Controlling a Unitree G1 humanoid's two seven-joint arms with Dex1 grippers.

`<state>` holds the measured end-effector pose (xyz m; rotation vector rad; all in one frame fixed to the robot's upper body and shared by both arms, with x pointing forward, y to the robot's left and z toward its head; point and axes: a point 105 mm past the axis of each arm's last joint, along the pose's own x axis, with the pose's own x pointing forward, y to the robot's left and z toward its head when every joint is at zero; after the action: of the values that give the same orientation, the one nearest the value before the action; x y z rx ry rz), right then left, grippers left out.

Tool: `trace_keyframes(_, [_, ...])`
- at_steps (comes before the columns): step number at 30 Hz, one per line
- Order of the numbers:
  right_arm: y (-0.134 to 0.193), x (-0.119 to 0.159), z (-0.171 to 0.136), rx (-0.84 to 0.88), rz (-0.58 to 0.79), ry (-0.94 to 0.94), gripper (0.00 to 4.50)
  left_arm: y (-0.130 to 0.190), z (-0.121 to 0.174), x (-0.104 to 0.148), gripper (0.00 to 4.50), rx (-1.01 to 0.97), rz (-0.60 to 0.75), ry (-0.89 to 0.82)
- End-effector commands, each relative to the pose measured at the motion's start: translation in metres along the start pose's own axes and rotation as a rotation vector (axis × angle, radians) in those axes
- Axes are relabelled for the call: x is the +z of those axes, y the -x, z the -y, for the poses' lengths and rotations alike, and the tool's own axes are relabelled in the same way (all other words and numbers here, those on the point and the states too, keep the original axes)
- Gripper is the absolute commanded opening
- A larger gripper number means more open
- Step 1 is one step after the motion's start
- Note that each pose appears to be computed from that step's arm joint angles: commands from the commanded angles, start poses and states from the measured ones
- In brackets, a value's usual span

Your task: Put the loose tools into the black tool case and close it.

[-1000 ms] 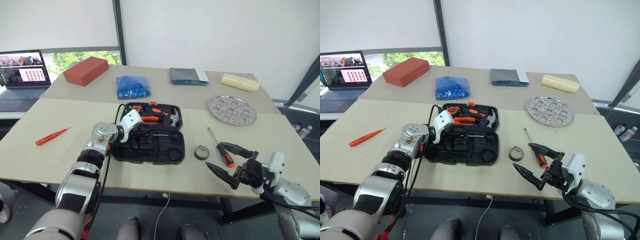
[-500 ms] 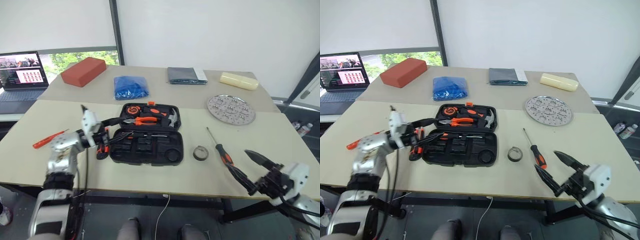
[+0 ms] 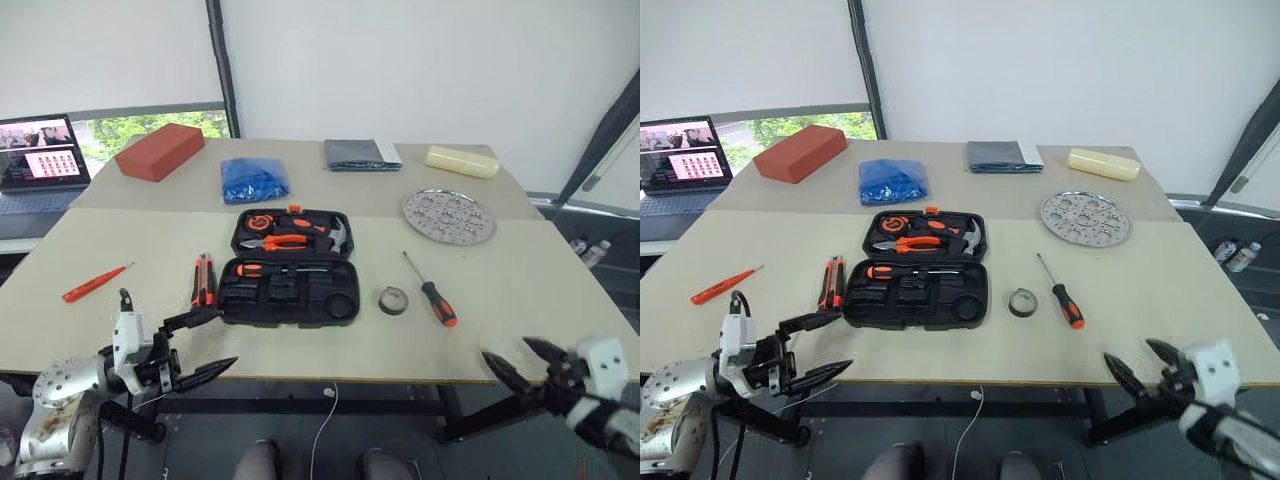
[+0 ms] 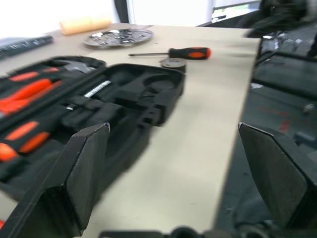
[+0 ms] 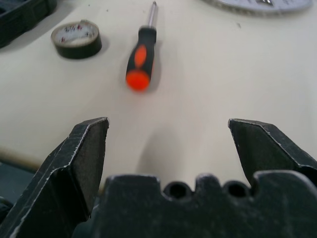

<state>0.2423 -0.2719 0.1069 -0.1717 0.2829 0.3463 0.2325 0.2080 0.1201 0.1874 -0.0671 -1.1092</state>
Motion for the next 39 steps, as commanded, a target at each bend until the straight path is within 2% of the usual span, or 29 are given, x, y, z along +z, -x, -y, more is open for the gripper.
trace_keyframes(1, [-0.027, 0.015, -0.011, 0.072, -0.086, -0.004, 4.5, -0.014, 0.003, 0.02, 4.45, -0.028, 0.056, -0.046])
trace_keyframes(5, [-0.053, 0.022, -0.021, 0.185, -0.128, 0.053, 4.5, -0.023, 0.005, 0.023, 4.45, -0.037, 0.063, -0.058])
trace_keyframes(10, [-0.078, 0.009, 0.005, 0.061, -0.217, 0.057, 4.5, -0.021, -0.005, 0.031, 4.45, -0.012, 0.052, -0.103])
trace_keyframes(14, [-0.086, 0.012, 0.014, 0.009, -0.227, 0.091, 4.5, -0.023, -0.006, 0.04, 4.45, -0.027, 0.052, -0.126])
trace_keyframes(15, [-0.086, 0.012, 0.014, 0.006, -0.233, 0.081, 3.97, -0.024, -0.006, 0.041, 4.5, -0.03, 0.053, -0.126])
trace_keyframes(19, [-0.084, 0.007, 0.01, 0.036, -0.258, 0.041, 2.93, -0.025, -0.004, 0.041, 4.5, -0.033, 0.052, -0.112])
trace_keyframes(24, [-0.076, 0.014, 0.011, 0.041, -0.223, 0.026, 1.09, -0.025, 0.001, 0.039, 4.5, -0.022, 0.056, -0.078])
trace_keyframes(25, [-0.075, 0.024, 0.01, 0.063, -0.163, 0.044, 1.04, -0.025, 0.0, 0.039, 4.5, -0.011, 0.062, -0.071])
trace_keyframes(27, [-0.074, 0.048, 0.002, 0.141, -0.024, 0.084, 1.04, -0.024, -0.001, 0.04, 4.5, 0.016, 0.075, -0.061])
trace_keyframes(29, [-0.076, 0.083, -0.021, 0.296, 0.149, 0.151, 1.04, -0.022, -0.006, 0.041, 4.5, 0.075, 0.095, -0.052])
trace_keyframes(32, [-0.081, 0.11, -0.05, 0.479, 0.255, 0.255, 1.04, -0.016, -0.013, 0.04, 4.5, 0.156, 0.115, -0.037])
trace_keyframes(33, [-0.092, 0.117, -0.07, 0.578, 0.238, 0.341, 1.04, -0.011, -0.017, 0.037, 4.5, 0.21, 0.117, -0.028])
trace_keyframes(35, [-0.121, 0.128, -0.098, 0.659, 0.18, 0.52, 1.04, 0.0, -0.021, 0.03, 4.5, 0.301, 0.124, -0.012])
trace_keyframes(37, [-0.136, 0.132, -0.11, 0.689, 0.14, 0.571, 1.04, 0.004, -0.021, 0.027, 4.5, 0.333, 0.123, -0.001])
trace_keyframes(39, [-0.152, 0.139, -0.138, 0.754, 0.088, 0.606, 1.04, 0.007, -0.016, 0.021, 4.5, 0.332, 0.092, -0.001])
